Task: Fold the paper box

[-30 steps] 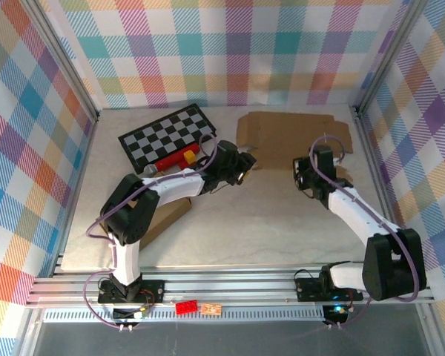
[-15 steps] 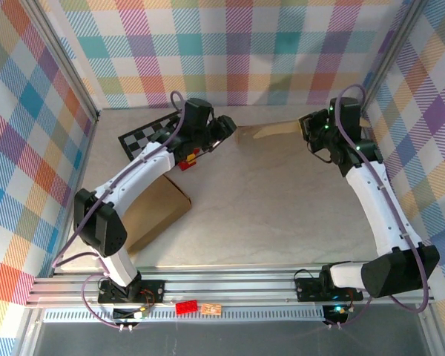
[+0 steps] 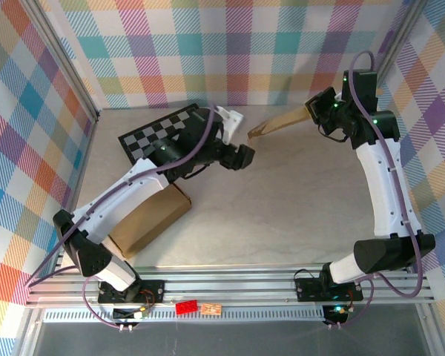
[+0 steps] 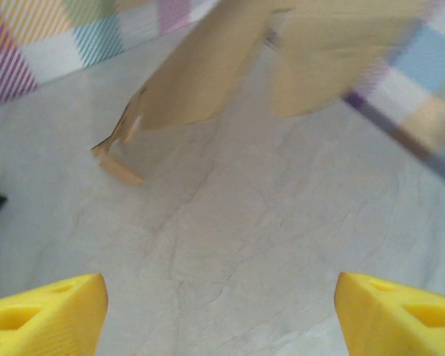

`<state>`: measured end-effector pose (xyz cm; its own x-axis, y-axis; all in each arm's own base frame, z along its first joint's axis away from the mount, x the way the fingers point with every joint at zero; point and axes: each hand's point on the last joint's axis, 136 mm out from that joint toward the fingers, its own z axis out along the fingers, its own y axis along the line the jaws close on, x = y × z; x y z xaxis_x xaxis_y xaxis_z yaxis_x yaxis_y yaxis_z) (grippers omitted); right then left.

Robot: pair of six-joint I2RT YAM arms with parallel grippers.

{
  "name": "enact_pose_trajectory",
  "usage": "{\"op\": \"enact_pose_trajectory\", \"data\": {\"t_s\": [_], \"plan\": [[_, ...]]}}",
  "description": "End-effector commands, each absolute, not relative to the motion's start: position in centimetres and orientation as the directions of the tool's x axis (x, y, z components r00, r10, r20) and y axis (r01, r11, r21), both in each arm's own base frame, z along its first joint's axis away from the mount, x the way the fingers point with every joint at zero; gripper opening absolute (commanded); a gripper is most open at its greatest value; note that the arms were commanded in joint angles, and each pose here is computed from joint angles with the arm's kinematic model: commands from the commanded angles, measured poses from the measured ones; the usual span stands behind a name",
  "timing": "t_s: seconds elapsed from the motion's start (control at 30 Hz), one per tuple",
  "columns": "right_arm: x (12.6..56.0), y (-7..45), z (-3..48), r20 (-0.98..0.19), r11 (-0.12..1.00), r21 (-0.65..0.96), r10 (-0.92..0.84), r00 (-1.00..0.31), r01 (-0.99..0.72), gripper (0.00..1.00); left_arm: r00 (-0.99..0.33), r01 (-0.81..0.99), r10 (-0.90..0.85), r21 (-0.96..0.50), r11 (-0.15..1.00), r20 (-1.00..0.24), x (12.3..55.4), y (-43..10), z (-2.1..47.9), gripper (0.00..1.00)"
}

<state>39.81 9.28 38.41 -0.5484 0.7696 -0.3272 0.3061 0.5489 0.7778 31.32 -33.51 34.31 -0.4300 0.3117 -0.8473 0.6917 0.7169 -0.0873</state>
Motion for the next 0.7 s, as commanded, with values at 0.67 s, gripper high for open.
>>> {"op": "enact_pose_trajectory", "data": {"t_s": [0.67], "plan": [[36.8,12.5,37.5,-0.311,0.597,0.762,0.676,-0.668,0.250,0.00,-0.100,0.603,0.705,0.521,0.604,-0.702,36.2,-40.9,35.5,0.82]]}}
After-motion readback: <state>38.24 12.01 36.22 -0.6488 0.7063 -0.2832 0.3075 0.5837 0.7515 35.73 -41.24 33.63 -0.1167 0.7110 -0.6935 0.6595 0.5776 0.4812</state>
